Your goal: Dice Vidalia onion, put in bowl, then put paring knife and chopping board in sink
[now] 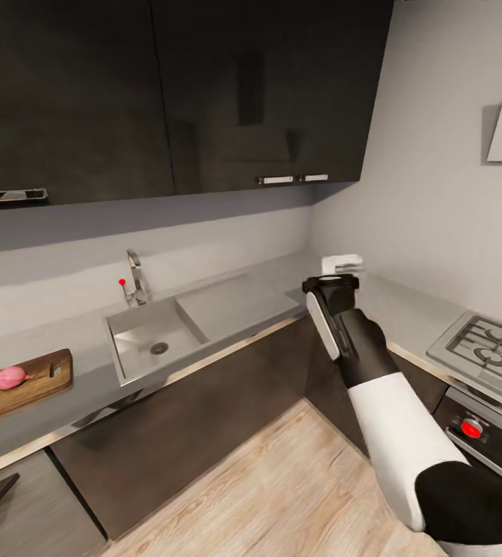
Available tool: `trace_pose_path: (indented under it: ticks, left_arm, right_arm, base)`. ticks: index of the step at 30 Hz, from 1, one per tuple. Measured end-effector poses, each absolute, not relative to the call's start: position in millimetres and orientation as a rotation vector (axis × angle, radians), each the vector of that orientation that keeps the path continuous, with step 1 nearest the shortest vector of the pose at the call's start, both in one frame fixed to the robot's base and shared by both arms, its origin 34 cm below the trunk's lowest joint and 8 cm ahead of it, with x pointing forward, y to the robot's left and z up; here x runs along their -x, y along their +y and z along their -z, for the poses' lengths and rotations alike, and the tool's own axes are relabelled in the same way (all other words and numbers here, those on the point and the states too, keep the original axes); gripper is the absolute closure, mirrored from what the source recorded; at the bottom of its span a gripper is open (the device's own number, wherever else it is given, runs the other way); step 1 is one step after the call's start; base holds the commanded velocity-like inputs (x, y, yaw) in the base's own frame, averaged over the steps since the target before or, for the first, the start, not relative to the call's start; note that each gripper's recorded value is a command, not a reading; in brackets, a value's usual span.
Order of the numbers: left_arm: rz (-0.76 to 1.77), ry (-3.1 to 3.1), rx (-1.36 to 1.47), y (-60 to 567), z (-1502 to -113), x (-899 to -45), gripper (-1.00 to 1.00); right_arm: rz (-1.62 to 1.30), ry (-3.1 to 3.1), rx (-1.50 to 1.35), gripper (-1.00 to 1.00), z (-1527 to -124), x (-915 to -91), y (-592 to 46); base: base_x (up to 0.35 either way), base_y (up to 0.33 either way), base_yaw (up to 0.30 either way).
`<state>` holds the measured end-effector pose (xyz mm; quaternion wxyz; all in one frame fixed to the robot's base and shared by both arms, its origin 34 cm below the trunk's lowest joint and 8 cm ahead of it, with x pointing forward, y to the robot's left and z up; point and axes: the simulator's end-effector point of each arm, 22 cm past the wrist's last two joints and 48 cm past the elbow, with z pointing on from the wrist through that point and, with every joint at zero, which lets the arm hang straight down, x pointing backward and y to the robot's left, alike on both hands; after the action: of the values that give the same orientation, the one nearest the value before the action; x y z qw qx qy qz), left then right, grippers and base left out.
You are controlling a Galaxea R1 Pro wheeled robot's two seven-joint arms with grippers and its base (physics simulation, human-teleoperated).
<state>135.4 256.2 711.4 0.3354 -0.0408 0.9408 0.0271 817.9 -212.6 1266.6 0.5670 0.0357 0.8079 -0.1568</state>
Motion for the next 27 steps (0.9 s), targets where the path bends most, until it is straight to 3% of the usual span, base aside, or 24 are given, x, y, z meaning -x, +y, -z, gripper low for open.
trace_pose_path:
  ticks: [11, 18, 27]
  left_arm:
    - [-0.059, 2.456, 0.119, 248, -711, -135, -1.00]
    - [-0.062, 2.463, 0.118, 248, -710, -132, -1.00]
    - [-0.062, 2.466, 0.116, 249, -710, -130, -1.00]
  right_arm:
    - [0.445, 1.899, -0.197, -1.00, -1433, -889, -267]
    - [0.389, 1.941, -0.272, -1.00, -1422, -895, -292]
    - [0.243, 1.960, -0.205, -1.00, -1366, -915, -273]
  base:
    - [0.000, 0.000, 0.000]
    - [0.013, 0.000, 0.000]
    - [0.203, -0.028, 0.000]
